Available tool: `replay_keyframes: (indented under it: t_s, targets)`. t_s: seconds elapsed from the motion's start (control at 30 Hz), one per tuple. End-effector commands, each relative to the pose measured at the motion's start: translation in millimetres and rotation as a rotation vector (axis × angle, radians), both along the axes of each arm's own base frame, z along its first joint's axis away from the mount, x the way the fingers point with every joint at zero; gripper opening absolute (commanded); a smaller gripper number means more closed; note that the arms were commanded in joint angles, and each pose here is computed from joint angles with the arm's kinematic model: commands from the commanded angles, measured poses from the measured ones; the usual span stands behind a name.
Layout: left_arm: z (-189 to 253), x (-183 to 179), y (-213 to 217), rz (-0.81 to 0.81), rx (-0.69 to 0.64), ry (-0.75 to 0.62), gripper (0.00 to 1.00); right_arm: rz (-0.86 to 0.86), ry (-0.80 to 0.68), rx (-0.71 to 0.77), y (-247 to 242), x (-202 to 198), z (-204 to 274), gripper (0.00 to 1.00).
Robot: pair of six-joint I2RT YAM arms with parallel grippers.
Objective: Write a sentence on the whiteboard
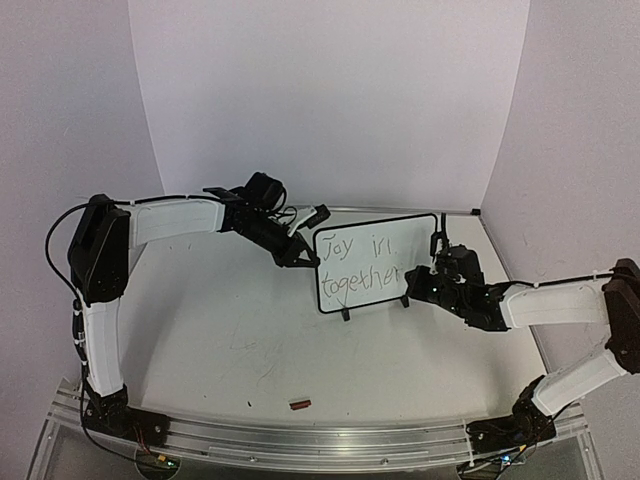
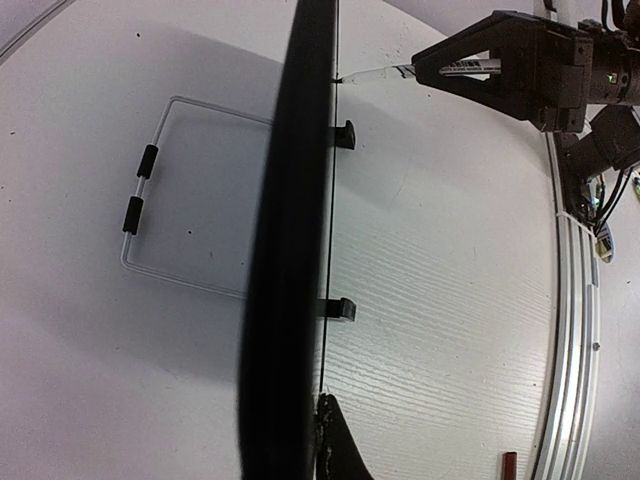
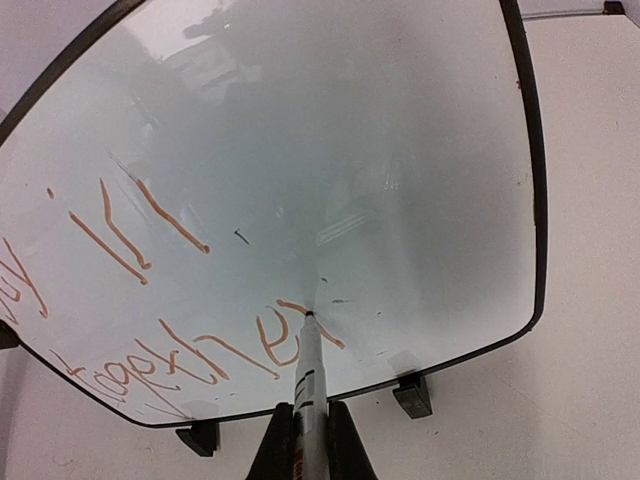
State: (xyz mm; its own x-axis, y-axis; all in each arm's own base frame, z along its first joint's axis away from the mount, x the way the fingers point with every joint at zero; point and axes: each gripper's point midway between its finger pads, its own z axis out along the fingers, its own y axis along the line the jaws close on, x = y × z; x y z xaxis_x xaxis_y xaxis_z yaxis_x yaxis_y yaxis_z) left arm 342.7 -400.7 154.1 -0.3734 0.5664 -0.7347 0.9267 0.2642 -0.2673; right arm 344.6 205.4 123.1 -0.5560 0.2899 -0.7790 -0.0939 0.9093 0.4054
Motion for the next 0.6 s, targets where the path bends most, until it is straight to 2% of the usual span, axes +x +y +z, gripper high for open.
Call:
replay_keyframes:
  t_s: [0.0, 0.57]
  targets:
    - [12.6, 0.0, 8.0, 0.016, 0.020, -0.050, 0.00, -0.042, -0.059, 0.014, -1.0, 13.1, 19.0, 0.00]
    - [13.9, 0.0, 8.3, 0.016, 0.019, -0.053, 0.00, -0.087, -0.067, 0.016, -12.6, 8.9, 19.4, 0.00]
